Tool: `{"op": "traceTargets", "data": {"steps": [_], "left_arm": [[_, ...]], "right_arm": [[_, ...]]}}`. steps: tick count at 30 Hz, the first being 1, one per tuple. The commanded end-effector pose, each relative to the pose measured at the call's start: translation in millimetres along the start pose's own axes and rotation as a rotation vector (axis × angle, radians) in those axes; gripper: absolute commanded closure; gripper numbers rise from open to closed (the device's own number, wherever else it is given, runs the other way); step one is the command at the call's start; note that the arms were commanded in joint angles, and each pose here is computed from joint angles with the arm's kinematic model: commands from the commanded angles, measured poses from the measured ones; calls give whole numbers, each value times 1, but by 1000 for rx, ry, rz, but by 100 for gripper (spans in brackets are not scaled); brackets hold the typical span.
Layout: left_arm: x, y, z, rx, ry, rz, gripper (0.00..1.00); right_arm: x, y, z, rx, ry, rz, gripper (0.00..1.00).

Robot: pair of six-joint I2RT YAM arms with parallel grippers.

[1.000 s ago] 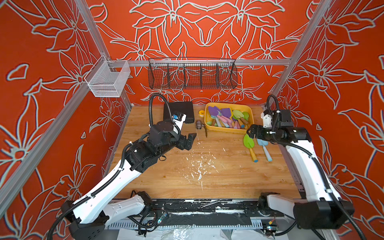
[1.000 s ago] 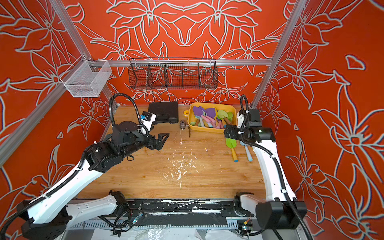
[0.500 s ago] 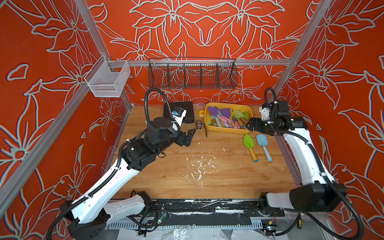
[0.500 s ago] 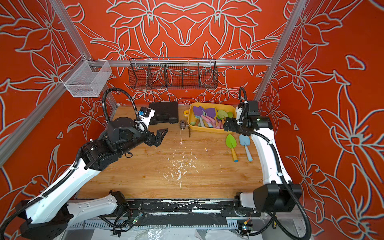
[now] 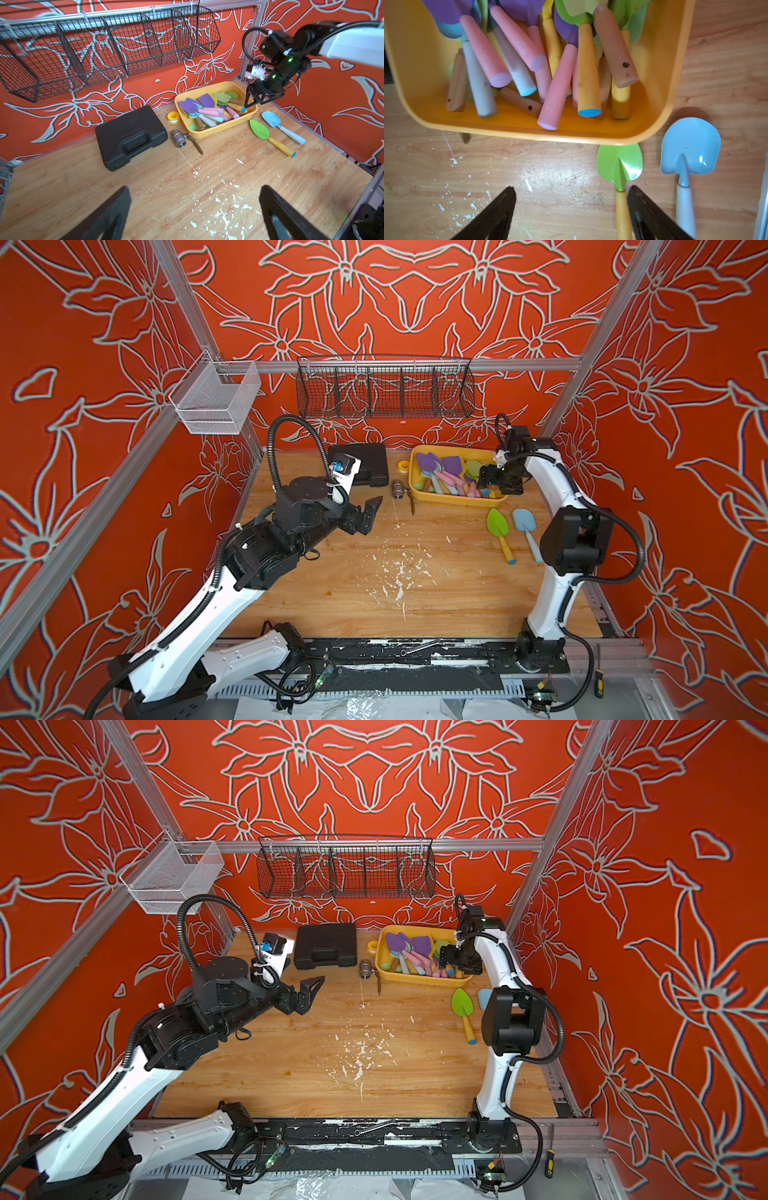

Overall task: Take the shovel out of the storage box
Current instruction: Pick up the shovel from the storage box.

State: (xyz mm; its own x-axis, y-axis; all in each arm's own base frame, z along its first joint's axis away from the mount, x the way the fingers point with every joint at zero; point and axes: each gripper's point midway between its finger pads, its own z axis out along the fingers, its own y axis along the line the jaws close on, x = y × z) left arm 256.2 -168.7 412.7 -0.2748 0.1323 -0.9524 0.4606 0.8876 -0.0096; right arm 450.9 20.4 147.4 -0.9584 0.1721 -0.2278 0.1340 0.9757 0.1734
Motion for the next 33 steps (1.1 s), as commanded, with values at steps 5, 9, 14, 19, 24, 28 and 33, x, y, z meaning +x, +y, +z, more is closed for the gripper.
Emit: {"op": "traceTargets", "data": {"steps": [5,9,14,19,24,28,33], "left_arm": [[-11,14,-27,-55,-34,23,3],[-8,15,-27,-60,-22,17,3],[-7,16,-26,-66,-19,21,3],[-8,17,-25,-76,-20,28,3],[-8,16,-24,-73,-18,30,3],[-7,16,-22,-73,-20,31,3],[-4,13,-19,-59,-20,28,3]], "right_arm": [[-11,-8,36,50,107,-17,29],[-19,-12,52,75,121,-7,39],[-23,-17,71,96,147,-3,48],[-23,-20,87,107,177,9,61],[-26,-19,86,106,173,19,77],[-28,-16,75,97,163,18,86],[-25,-15,67,96,173,17,93]]}}
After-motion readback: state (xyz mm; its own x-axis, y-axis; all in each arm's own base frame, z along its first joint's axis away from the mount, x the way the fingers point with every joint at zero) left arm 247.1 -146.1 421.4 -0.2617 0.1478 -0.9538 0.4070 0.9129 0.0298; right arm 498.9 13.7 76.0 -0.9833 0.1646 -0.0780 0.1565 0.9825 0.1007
